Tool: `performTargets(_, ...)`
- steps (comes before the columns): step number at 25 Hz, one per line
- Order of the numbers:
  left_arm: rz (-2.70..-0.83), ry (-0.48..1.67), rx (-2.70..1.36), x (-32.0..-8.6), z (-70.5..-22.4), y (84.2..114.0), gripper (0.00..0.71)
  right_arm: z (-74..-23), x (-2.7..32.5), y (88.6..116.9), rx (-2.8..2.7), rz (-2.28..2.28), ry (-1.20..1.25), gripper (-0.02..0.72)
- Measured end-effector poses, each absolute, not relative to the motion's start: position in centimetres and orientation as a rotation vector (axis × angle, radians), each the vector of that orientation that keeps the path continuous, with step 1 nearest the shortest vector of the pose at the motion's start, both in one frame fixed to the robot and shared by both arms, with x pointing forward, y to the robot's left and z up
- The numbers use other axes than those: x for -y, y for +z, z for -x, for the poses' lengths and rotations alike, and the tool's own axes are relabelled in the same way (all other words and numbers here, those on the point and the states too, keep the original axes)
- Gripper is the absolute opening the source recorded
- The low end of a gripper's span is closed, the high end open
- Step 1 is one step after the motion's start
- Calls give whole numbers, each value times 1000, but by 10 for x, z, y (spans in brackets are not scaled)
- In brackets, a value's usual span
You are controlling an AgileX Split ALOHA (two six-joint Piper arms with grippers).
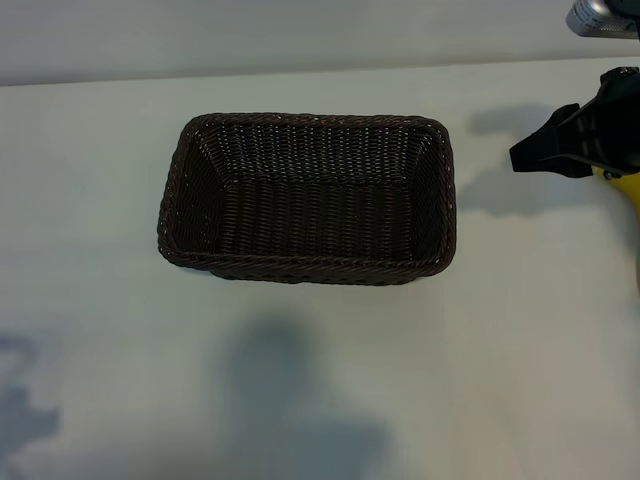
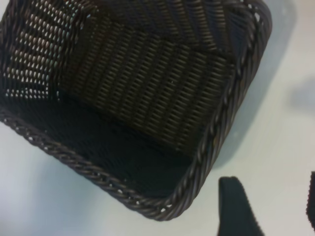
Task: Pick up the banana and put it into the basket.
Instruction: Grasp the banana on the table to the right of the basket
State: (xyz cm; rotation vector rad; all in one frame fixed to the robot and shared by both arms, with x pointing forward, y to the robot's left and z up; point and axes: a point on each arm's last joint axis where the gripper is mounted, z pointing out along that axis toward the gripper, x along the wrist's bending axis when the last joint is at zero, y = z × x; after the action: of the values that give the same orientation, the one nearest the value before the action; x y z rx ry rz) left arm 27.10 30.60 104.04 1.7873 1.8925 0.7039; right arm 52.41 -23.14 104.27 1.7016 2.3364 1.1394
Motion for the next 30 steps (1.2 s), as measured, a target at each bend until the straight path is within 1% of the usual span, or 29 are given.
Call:
performTargets(11,-1727,777,-1832,-306,-259,1043,571,-527,233,1044,-2289,-1700,1146,376)
performTargets(19,-1588,929,-1692,-304,-228,1044,571,-529,234,1044,-2247,-1742,1155,376)
performTargets(22,-1583,937,-1687,-304,-227,1044,571,-531,235,1044,-2207,-1771,1151,382)
performTargets(25,-1583,938,-1686,-304,-227,1044,571,-532,239,1043,-2182,-1780,1096,422)
performTargets(30,-1584,937,-1687,-304,-227,1044,571,-532,247,1040,-2159,-1809,940,543)
